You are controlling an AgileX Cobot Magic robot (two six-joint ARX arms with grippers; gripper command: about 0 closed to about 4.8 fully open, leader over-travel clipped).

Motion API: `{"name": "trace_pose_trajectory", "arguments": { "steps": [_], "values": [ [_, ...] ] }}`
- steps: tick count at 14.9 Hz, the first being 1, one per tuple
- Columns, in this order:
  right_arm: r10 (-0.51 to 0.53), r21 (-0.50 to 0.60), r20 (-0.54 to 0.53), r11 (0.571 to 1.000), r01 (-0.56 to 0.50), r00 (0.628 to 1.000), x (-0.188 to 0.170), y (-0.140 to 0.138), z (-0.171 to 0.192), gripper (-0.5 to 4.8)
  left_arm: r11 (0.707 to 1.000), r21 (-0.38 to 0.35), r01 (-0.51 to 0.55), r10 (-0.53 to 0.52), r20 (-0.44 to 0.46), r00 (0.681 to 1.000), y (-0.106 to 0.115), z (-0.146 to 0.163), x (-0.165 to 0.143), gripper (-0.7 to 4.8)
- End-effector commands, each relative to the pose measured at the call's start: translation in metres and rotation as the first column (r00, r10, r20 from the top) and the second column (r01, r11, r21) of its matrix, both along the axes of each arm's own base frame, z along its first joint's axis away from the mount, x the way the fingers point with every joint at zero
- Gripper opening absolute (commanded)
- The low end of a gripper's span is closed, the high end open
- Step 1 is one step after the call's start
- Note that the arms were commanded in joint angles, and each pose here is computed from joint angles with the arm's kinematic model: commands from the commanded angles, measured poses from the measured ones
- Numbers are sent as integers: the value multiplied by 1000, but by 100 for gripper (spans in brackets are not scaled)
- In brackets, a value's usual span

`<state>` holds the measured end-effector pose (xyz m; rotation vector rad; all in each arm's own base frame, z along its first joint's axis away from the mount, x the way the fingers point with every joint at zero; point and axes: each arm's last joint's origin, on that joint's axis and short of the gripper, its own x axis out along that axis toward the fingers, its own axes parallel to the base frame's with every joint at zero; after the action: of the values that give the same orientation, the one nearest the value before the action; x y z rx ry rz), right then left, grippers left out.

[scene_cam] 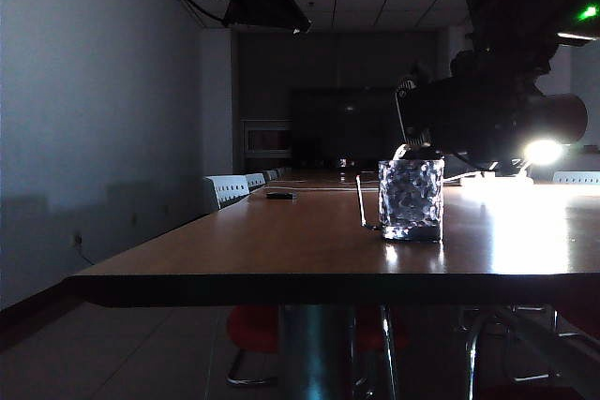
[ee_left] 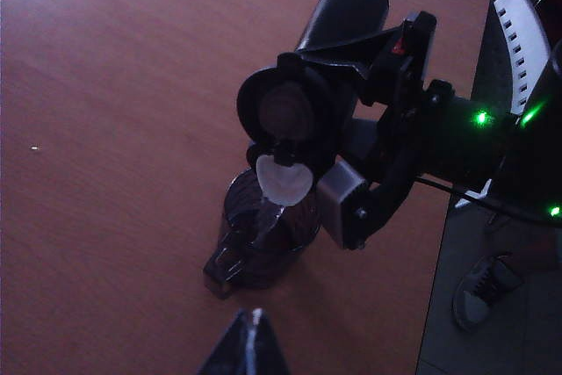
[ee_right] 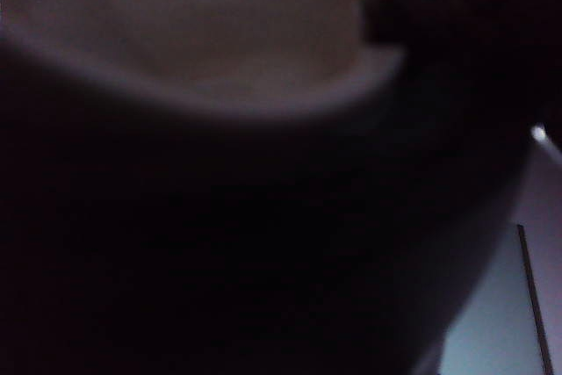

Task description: Pick up the black thermos cup, pour some water from it into the cup, and then put the thermos cup back on the table.

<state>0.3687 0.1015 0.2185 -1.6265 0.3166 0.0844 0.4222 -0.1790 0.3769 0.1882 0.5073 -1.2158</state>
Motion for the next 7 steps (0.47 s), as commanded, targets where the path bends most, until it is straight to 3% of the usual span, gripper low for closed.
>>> {"name": "trace_pose_trajectory", "arguments": {
  "steps": [1,7],
  "values": [
    [-9,20,92,1000,7,996,1,0,15,136,999,-26,23,-23,8,1000,0,6,-3,-8],
    [-7,12,91,1000,6,996,1,0,15,136,999,-27,24,-24,7,1000,0,6,-3,-8]
  ]
}}
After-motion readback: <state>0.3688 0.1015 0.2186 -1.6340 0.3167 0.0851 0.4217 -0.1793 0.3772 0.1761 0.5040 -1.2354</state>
